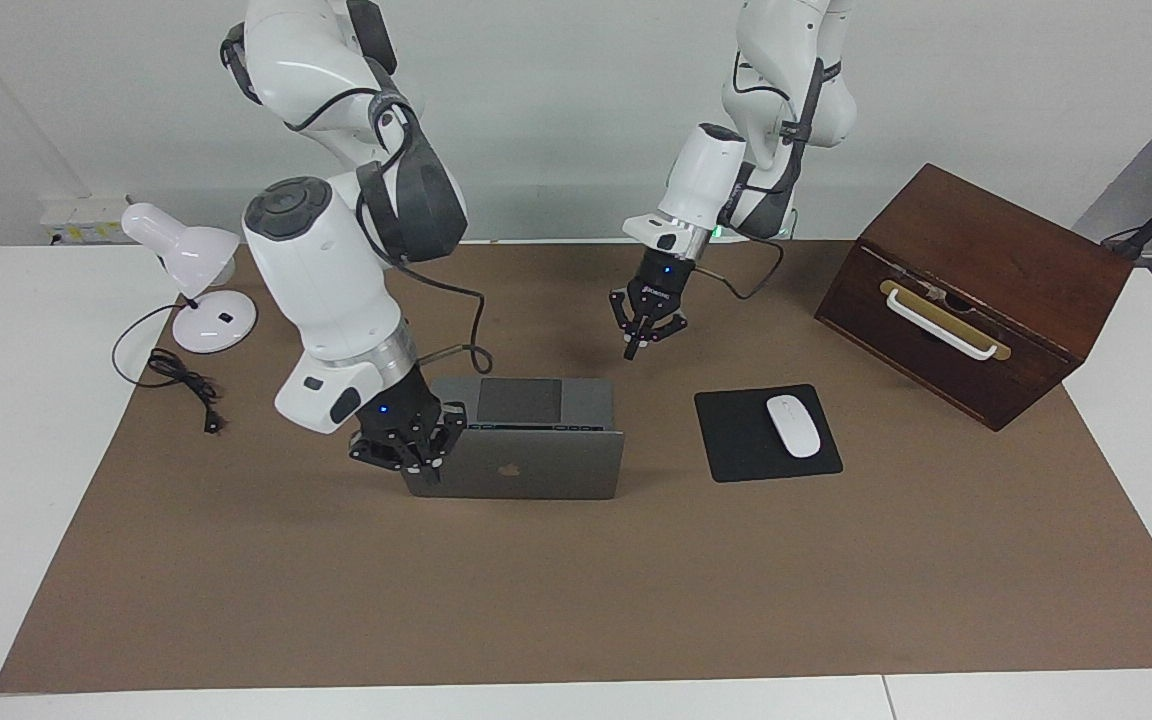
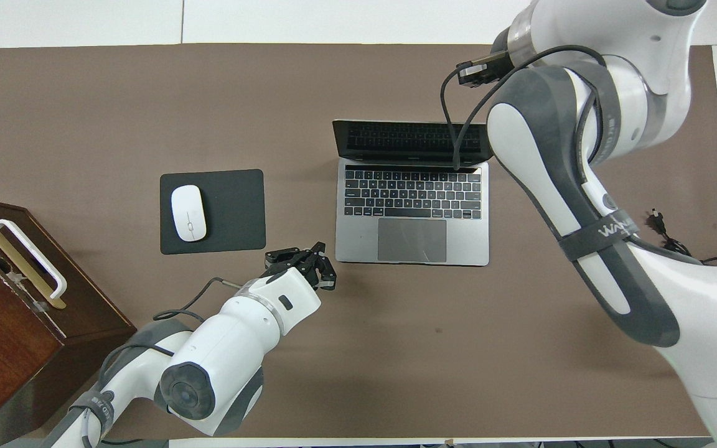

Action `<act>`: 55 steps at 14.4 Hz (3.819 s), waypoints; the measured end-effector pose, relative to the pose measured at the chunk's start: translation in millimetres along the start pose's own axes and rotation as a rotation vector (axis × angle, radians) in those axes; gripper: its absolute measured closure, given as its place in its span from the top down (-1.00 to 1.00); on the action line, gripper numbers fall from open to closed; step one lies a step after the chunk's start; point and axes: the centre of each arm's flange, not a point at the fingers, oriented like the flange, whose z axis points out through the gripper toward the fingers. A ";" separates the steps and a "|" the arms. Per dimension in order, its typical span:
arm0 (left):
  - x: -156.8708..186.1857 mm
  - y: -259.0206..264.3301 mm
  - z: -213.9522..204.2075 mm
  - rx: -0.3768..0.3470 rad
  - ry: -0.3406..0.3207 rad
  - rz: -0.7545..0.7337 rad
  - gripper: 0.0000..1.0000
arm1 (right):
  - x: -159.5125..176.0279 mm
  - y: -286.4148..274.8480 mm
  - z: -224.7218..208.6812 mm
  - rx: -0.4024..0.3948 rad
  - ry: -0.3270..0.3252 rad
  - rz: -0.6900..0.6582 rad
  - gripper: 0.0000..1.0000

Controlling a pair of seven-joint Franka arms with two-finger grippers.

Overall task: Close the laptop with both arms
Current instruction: 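Bring the right gripper over the laptop screen top edge, then push the laptop screen down toward the keyboard with the right gripper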

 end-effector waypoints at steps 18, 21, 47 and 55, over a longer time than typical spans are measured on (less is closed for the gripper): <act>-39.8 14.0 80.7 -0.026 0.032 0.124 -0.98 | -18.7 -0.3 62.2 0.014 -0.019 0.015 -0.98; -39.9 14.1 81.0 -0.025 0.032 0.160 -0.98 | -20.7 -5.5 65.4 0.016 -0.026 0.009 -0.98; -40.1 8.8 83.9 -0.016 0.058 0.344 -0.98 | -84.9 -20.8 115.5 0.089 -0.305 0.105 -0.98; -40.2 8.8 84.0 -0.016 0.058 0.345 -0.98 | -101.7 -19.8 141.1 0.081 -0.315 0.112 -0.98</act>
